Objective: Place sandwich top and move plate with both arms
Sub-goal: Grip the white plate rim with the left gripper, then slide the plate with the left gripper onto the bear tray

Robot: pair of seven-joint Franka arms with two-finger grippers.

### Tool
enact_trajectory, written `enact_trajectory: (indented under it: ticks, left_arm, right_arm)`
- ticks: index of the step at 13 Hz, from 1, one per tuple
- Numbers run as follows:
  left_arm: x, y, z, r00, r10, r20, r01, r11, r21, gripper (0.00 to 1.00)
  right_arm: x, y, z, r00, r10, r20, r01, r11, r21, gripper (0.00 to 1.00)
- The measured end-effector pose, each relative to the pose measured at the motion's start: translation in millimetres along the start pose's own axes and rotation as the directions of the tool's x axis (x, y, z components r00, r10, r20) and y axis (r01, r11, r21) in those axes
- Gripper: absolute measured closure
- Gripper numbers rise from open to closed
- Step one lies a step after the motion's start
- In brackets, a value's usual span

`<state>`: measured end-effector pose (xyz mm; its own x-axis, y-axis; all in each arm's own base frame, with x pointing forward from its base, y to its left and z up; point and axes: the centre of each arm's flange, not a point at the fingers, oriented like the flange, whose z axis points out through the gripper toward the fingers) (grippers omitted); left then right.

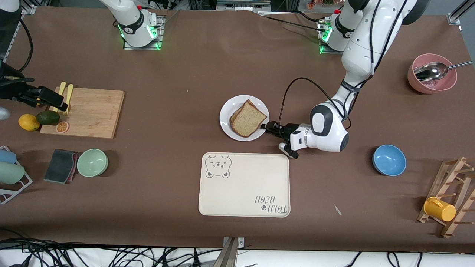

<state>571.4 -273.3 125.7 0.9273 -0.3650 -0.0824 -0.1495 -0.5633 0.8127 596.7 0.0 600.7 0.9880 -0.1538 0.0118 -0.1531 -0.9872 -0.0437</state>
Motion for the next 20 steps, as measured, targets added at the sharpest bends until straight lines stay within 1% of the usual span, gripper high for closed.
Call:
enact_trajectory:
  ticks: [2,3,6,7,8,10,12,13,17,20]
  left_arm:
    - [-0.9,0.7,8.4,1.000,-0.001,-0.003,0.001,1.000,0.011,0.63]
    - [-1.1,1.4,13.2,1.000,0.001,-0.004,-0.001,1.000,0.020,0.65]
    - [-0.8,2.0,17.3,1.000,0.003,-0.008,-0.002,1.000,0.029,0.66]
    - [-1.4,1.2,18.0,1.000,0.001,-0.007,-0.001,1.000,0.029,0.72]
    - [-1.8,0.5,18.4,1.000,0.000,-0.006,0.001,1.000,0.029,0.72]
    - [-2.2,3.2,20.0,1.000,0.005,-0.004,-0.005,1.000,0.015,0.92]
    - [-2.1,4.0,19.7,1.000,0.006,-0.005,-0.006,1.000,0.011,0.93]
    - [-2.1,4.0,19.7,1.000,0.006,-0.004,-0.006,1.000,0.011,0.93]
    - [-3.5,3.2,17.2,1.000,0.009,0.008,-0.009,1.000,-0.007,0.93]
    - [-1.9,6.7,-0.1,1.000,0.024,0.010,-0.024,0.999,-0.039,0.95]
  right_arm:
    - [1.1,3.7,-0.1,1.000,-0.008,-0.008,0.008,0.999,-0.031,0.00]
    - [1.5,4.1,0.1,1.000,-0.022,-0.009,0.022,0.999,-0.036,0.00]
    - [0.9,2.0,0.4,0.999,-0.038,-0.006,0.037,0.999,-0.036,0.00]
    - [0.3,0.0,0.8,0.999,-0.041,-0.003,0.041,0.999,-0.036,0.00]
    - [-0.1,-0.9,1.1,0.999,-0.043,0.000,0.043,0.998,-0.036,0.00]
    - [-0.7,-1.2,1.5,0.999,-0.043,0.005,0.043,0.998,-0.036,0.00]
    - [-4.0,-0.6,4.1,0.998,-0.042,0.035,0.043,0.998,-0.040,0.00]
    - [-4.8,-0.5,4.6,0.998,-0.042,0.042,0.044,0.998,-0.040,0.00]
    - [-5.9,-1.7,5.4,0.998,-0.044,0.050,0.046,0.998,-0.041,0.00]
    - [-5.9,-1.9,5.4,0.998,-0.044,0.050,0.046,0.998,-0.040,0.00]
